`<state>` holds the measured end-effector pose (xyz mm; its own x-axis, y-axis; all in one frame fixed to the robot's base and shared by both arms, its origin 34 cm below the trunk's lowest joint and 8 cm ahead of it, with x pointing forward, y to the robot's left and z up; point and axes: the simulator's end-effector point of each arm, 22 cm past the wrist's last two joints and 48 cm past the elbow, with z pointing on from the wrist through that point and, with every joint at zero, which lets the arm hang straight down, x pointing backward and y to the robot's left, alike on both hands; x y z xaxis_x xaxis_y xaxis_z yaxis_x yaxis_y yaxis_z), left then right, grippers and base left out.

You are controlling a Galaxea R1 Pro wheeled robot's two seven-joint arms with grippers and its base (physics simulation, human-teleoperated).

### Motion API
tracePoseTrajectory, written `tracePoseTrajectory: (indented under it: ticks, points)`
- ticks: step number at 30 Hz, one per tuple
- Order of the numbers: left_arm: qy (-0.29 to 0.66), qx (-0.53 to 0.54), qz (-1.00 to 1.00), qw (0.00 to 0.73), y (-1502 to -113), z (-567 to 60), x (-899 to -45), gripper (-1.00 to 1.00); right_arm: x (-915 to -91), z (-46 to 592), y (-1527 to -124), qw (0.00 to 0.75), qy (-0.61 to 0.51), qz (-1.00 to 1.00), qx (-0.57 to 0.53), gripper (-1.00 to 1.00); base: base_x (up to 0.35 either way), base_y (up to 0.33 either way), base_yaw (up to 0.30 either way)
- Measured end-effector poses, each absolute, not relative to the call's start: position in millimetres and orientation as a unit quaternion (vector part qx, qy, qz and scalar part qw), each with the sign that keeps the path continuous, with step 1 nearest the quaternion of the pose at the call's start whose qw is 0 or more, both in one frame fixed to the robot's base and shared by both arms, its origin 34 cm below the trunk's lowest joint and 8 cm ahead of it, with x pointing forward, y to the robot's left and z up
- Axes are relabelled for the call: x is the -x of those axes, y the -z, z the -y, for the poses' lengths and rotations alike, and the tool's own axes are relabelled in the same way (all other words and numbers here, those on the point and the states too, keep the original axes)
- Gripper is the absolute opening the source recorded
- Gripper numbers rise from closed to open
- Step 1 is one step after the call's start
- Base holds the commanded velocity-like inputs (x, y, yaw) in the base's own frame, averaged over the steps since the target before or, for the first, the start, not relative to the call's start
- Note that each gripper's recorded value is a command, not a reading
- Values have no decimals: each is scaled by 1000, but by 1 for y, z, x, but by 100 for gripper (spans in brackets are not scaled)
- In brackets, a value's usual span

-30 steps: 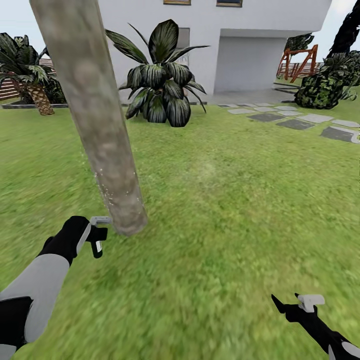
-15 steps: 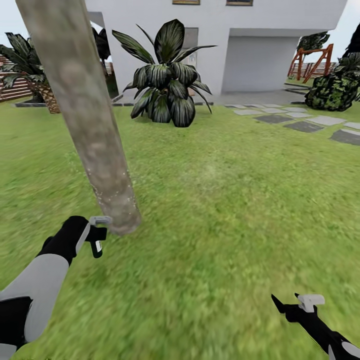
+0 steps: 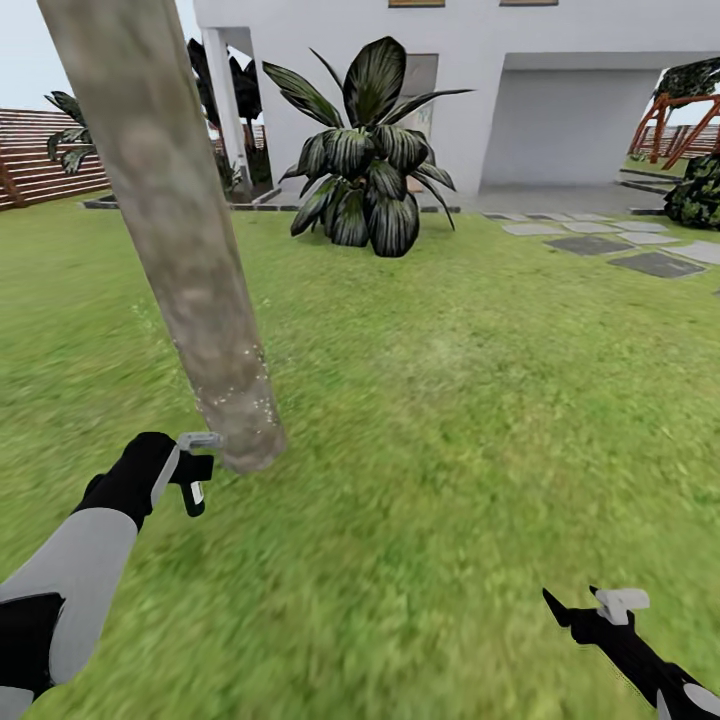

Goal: In the garden, pick up the pesticide atomizer on the floor and spray pesticide onto both trees until each tree trunk is fully covered.

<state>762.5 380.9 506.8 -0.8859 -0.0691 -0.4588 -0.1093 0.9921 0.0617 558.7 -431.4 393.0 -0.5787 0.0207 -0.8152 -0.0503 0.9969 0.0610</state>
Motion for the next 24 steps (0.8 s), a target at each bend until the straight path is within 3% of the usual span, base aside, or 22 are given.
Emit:
tracePoseTrajectory:
  ticks: [7,17,24]
  points:
    - [-40,47,-970,235,-507,-379,-763,-100,-558,430,-392,458,-40,-888,8,100,18,-233,1]
    - [-38,42,-967,248,-519,-372,-774,-100,-558,430,-392,458,-40,-888,8,100,-13,-11,167]
    - [-33,53,-964,257,-583,-372,-812,-100,-548,421,-379,445,-54,-894,-2,100,0,0,17]
